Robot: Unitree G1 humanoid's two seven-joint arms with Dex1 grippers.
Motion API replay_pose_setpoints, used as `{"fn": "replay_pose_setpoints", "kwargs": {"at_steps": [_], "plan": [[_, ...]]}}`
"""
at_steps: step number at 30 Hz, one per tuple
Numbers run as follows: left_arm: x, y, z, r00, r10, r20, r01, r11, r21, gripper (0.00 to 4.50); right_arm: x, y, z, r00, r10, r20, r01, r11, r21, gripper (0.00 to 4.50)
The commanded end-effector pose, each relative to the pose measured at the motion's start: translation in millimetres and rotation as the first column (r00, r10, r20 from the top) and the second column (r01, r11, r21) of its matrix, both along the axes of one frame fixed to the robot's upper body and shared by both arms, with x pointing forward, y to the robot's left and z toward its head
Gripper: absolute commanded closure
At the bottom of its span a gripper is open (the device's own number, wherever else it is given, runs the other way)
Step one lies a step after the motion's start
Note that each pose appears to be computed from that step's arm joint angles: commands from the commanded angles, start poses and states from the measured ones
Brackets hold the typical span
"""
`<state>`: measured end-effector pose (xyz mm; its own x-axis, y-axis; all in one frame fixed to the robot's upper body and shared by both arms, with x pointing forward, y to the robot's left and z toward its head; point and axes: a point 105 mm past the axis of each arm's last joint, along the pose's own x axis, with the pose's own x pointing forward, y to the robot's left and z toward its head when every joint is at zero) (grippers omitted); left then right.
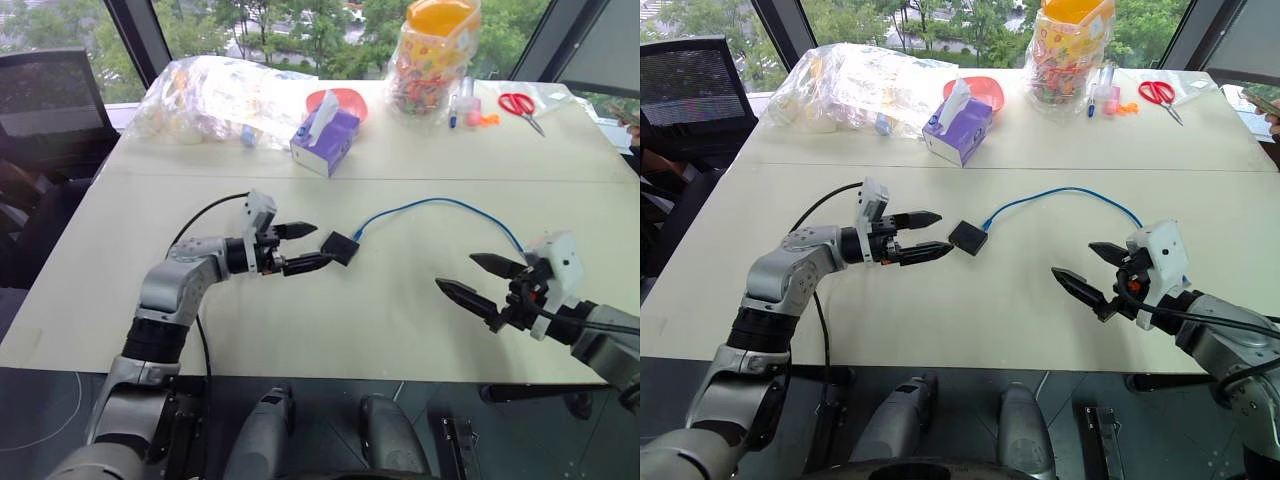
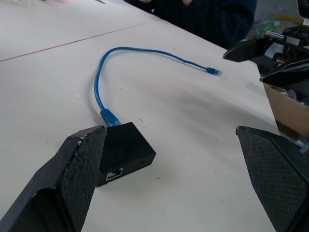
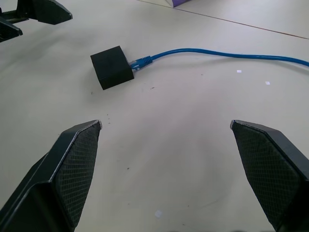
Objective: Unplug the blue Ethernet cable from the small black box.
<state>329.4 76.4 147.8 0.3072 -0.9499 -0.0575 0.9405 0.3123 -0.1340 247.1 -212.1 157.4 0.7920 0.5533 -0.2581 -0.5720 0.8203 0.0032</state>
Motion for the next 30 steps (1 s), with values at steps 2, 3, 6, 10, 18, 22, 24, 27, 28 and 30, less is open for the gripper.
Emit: {"fn": "replay_pose_setpoints", "kwargs": {"at_steps": [2, 3, 6, 10, 18, 22, 24, 27, 28, 30], "plan": [[-3.9, -2.7, 5.6, 0.999, -0.034, 0.022, 0.034, 0.999, 0.020, 0.04, 1.2, 4.1, 10.2, 0.999, 0.029, 0.040, -0.028, 0.999, -0.017, 0.00], [-3.8, -2.0, 4.9, 0.999, -0.030, 0.021, 0.029, 0.999, 0.029, 0.04, 2.3, 4.4, 10.6, 0.999, 0.033, 0.041, -0.032, 0.999, -0.018, 0.00], [-6.5, 1.0, 7.9, 0.999, -0.035, 0.002, 0.035, 0.999, 0.011, 0.04, 5.2, 5.1, 11.4, 0.998, 0.044, 0.044, -0.043, 0.999, -0.022, 0.00], [-7.2, 2.9, 8.3, 1.000, -0.024, 0.008, 0.024, 1.000, 0.017, 0.04, 11.0, 5.6, 13.3, 0.997, 0.066, 0.050, -0.064, 0.997, -0.047, 0.00], [-6.6, 6.9, 11.1, 1.000, -0.006, 0.017, 0.005, 1.000, 0.023, 0.04, 25.9, 3.8, 11.4, 0.990, 0.140, -0.007, -0.138, 0.965, -0.224, 0.00], [-7.4, 10.3, 13.9, 1.000, -0.006, 0.020, 0.006, 1.000, 0.028, 0.04, 49.4, 2.4, 16.2, 0.973, 0.230, -0.012, -0.212, 0.878, -0.429, 0.00], [-8.3, 13.4, 13.5, 1.000, 0.005, 0.021, -0.006, 1.000, 0.029, 0.04, 66.2, 12.9, 25.1, 0.948, 0.317, -0.010, -0.278, 0.818, -0.504, 0.00], [-7.3, 16.9, 13.7, 0.999, 0.031, 0.034, -0.032, 0.999, 0.032, 0.04, 87.6, 24.8, 31.0, 0.910, 0.414, -0.018, -0.336, 0.711, -0.617, 0.00], [-5.7, 18.4, 15.0, 0.998, 0.048, 0.037, -0.049, 0.998, 0.025, 0.04, 96.1, 30.8, 32.7, 0.893, 0.448, -0.026, -0.355, 0.669, -0.654, 0.00], [-4.7, 21.5, 17.4, 0.997, 0.072, 0.042, -0.073, 0.997, 0.012, 0.04, 110.7, 46.6, 36.0, 0.852, 0.522, -0.045, -0.394, 0.580, -0.713, 0.00]]}}
